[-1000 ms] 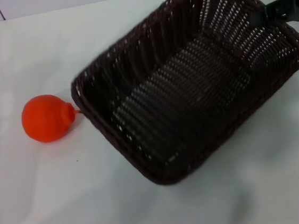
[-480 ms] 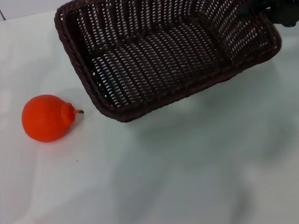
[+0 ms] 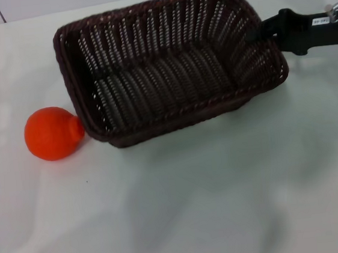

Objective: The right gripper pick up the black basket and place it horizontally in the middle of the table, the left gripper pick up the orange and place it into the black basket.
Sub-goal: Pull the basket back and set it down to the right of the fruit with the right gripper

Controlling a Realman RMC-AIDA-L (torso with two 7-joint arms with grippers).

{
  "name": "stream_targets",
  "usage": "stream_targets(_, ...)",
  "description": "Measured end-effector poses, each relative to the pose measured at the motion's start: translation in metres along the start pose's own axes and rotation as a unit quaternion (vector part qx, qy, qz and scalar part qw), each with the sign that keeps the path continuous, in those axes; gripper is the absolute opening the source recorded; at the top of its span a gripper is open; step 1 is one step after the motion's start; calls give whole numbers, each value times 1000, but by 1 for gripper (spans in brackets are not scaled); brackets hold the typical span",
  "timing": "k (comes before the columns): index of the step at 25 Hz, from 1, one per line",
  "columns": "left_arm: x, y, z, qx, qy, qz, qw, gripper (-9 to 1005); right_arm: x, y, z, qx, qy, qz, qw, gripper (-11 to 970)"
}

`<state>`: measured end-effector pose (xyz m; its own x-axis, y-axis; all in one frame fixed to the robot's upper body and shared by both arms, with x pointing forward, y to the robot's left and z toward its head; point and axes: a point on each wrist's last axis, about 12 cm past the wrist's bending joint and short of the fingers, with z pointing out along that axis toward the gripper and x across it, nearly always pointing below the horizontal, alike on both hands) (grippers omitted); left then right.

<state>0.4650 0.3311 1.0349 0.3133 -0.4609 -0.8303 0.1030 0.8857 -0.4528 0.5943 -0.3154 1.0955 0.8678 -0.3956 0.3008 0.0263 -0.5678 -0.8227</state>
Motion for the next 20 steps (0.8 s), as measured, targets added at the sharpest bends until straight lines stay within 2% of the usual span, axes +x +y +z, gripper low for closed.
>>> stream_targets(10,0,0,0,0,0,0,1000,933,-13,2,13,-1,-6,13,1000,202)
stream_targets(20,2,1,2,-5,7,0,1000,933,-17,4,15,5,-1,26,1000,209)
